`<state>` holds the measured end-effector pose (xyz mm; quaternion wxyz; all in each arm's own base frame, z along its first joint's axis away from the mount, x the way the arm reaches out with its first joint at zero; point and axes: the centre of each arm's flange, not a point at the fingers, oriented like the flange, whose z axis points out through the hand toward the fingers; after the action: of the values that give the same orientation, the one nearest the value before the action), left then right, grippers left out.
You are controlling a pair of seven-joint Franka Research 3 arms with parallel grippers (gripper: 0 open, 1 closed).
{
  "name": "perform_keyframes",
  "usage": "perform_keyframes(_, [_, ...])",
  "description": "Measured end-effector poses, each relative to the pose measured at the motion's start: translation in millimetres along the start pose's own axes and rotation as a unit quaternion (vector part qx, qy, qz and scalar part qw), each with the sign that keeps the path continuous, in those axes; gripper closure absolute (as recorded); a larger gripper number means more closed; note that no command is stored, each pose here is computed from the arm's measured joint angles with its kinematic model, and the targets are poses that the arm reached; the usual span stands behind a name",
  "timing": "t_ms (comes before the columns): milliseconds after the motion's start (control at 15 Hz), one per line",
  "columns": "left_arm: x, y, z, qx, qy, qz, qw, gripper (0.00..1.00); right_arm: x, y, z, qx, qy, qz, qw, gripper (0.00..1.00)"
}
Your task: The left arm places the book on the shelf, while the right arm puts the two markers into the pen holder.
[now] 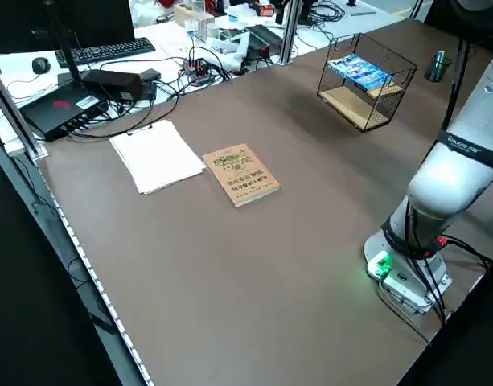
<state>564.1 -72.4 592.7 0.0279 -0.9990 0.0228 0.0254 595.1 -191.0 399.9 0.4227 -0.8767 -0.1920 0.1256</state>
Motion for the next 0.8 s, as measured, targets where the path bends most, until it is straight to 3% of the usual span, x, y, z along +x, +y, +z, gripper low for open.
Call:
perform_keyframes(200, [-0.8,-8.2,-2.1,-0.011,0.001,-0.01,1.0,0.0,21.8,-42.1,2.8,-0.06,-0.03,0.097,0.993,0.6])
perform_keyframes(400, [-0.4,-14.9,-1.8,-0.013,0.001,-0.016,1.0,0.0,48.9,-83.1,7.8,-0.125,-0.04,0.178,0.975,0.58])
perform_keyframes(600, [-0.4,-14.6,-1.8,-0.013,0.001,-0.016,1.0,0.0,77.0,-129.3,22.6,-0.204,-0.049,0.224,0.952,0.41])
perform_keyframes(667, [-0.4,-14.4,-1.8,-0.013,0.001,-0.016,1.0,0.0,82.4,-142.8,26.4,-0.218,-0.046,0.239,0.945,0.41])
perform_keyframes(800, [-0.5,-14.1,-1.8,-0.014,0.0,-0.016,1.0,0.0,86.6,-162.5,29.9,-0.232,-0.038,0.262,0.936,0.3])
